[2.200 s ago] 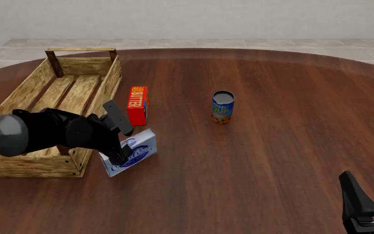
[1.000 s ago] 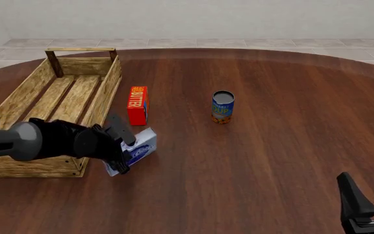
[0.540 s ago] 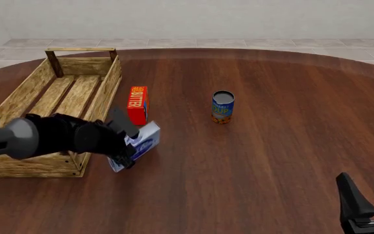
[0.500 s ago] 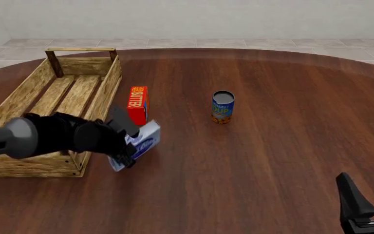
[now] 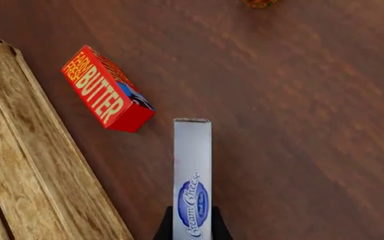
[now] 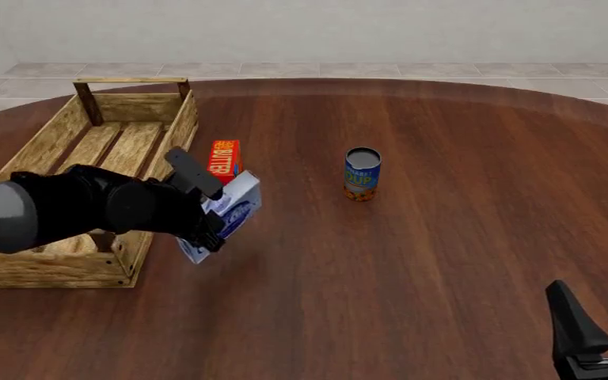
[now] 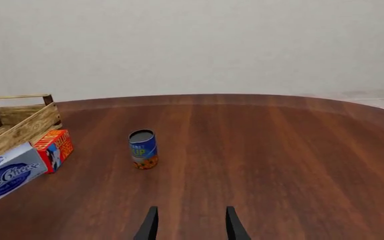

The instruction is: Pick up the cream cheese and put it in the tray.

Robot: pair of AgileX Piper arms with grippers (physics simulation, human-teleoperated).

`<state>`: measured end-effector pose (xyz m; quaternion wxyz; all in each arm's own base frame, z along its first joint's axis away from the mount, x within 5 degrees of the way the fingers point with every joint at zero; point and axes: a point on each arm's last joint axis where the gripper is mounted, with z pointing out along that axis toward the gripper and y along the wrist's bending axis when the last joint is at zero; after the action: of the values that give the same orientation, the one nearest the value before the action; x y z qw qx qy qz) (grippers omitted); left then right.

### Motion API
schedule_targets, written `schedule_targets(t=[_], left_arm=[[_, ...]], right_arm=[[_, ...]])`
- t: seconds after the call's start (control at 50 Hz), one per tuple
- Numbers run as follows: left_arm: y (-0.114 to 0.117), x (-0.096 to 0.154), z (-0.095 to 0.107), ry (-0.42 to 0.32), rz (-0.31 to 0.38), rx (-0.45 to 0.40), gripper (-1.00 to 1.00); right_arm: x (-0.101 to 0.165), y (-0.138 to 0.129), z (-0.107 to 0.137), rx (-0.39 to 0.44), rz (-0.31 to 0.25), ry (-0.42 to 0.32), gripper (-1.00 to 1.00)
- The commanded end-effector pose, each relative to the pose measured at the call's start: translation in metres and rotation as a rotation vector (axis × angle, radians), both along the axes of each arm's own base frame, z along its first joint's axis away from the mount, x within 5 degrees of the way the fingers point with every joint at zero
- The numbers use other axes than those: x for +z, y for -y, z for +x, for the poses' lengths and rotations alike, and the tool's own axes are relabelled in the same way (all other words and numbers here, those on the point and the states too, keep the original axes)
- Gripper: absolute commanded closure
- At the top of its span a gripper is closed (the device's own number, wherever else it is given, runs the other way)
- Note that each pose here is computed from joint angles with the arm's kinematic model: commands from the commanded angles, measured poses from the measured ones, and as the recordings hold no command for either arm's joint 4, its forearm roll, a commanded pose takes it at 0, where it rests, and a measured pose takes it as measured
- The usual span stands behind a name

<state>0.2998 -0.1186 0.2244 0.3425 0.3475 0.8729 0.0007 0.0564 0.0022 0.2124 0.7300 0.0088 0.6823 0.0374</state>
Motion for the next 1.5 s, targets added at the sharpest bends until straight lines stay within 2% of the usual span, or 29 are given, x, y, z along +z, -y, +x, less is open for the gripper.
schedule_targets(t=[0.02, 0.2, 0.28, 0.42, 0.68, 0.94, 1.14, 1.5], left_arm=[[-0.002, 0.017, -0.004, 0.029, -0.042, 0.034, 1.00], [-0.008, 0.034, -0.002, 0.058, -0.086, 0.085, 1.00], [-0.010, 0.048, -0.004, 0.078, -0.129, 0.122, 1.00], [-0.019, 0.049, -0.001, 0.087, -0.137, 0.160, 1.00], [-0.043, 0.067, 0.007, 0.121, -0.205, 0.290, 1.00], [-0.063, 0.079, 0.015, 0.150, -0.217, 0.362, 1.00], [-0.084, 0.079, 0.028, 0.169, -0.211, 0.425, 1.00], [-0.108, 0.079, 0.045, 0.191, -0.242, 0.528, 1.00]], right_arm=[[0.000, 0.000, 0.000, 0.001, 0.002, -0.001, -1.00], [-0.001, 0.000, 0.000, 0.003, 0.003, 0.000, -1.00], [0.000, 0.000, 0.000, 0.002, 0.004, 0.000, -1.00], [-0.001, 0.000, 0.000, 0.003, 0.004, 0.001, -1.00], [-0.001, 0.000, 0.000, 0.005, 0.003, 0.000, -1.00], [-0.001, 0.000, 0.000, 0.007, 0.004, 0.002, -1.00], [-0.001, 0.000, 0.000, 0.008, 0.005, 0.001, -1.00], [-0.001, 0.000, 0.000, 0.009, 0.006, -0.001, -1.00]])
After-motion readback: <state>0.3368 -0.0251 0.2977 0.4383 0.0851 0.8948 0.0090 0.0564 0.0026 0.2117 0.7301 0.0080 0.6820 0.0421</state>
